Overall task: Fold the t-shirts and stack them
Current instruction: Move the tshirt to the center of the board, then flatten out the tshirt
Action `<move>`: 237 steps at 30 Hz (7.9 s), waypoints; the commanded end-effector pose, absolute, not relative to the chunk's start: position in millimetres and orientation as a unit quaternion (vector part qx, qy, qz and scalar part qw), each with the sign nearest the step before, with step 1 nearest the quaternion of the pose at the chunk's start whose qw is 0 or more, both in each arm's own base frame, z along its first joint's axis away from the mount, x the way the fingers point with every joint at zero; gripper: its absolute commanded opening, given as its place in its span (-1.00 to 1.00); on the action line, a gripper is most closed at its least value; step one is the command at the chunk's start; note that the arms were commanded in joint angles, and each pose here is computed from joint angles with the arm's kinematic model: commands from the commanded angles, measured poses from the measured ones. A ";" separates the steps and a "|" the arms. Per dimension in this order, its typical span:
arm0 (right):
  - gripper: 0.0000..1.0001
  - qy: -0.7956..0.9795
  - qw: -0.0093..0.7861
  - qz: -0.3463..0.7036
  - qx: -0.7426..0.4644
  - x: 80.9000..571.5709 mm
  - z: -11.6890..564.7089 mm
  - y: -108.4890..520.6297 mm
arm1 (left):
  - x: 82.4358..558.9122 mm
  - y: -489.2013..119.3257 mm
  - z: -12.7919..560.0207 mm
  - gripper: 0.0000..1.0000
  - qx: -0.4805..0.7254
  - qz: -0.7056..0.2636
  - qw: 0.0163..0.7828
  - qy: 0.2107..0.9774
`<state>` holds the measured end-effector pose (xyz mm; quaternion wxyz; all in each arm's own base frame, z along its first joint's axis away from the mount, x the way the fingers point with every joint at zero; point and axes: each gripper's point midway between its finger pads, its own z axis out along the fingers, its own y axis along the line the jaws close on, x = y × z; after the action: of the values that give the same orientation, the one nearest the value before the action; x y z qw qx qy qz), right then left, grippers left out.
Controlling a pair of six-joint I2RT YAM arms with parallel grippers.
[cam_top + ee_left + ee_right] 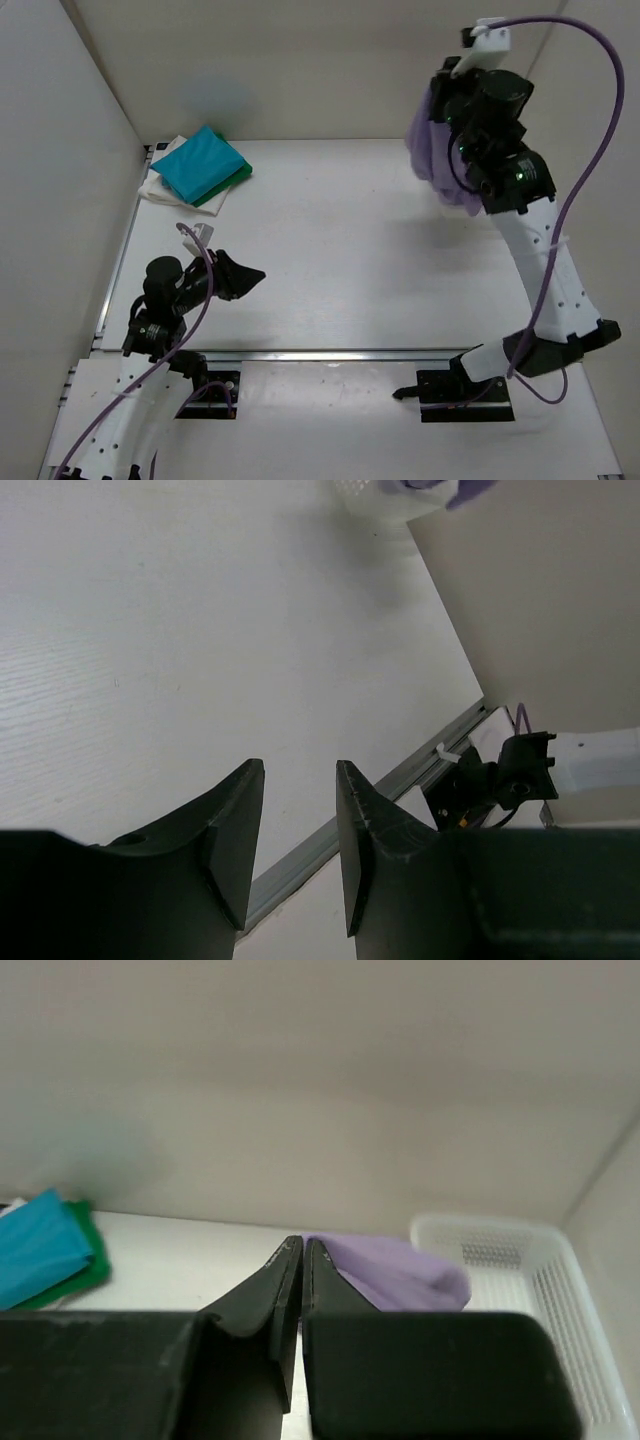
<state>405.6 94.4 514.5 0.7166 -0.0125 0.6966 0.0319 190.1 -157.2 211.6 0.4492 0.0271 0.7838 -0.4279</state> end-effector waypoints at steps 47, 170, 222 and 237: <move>-0.40 0.810 0.376 0.249 -0.376 146.8 116.5 374.4 | 229.4 -155.7 317.1 -0.02 -0.005 -0.473 0.481 0.738; -1.00 0.801 0.552 0.223 -0.060 232.6 292.8 138.7 | 270.3 -124.0 280.8 -1.00 -0.060 -0.323 0.505 0.798; -1.00 0.857 0.457 0.223 0.080 230.9 145.4 85.2 | 431.7 -324.5 247.1 0.84 0.105 -0.262 0.413 0.866; -1.00 0.863 0.450 0.220 0.071 227.1 144.8 95.1 | 261.7 -99.2 102.0 -0.11 -0.145 -0.176 0.379 0.897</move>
<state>218.8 90.8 124.7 0.4197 0.0724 0.8807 0.2073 271.5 -133.7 128.7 0.3913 -0.0606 0.8970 -0.1966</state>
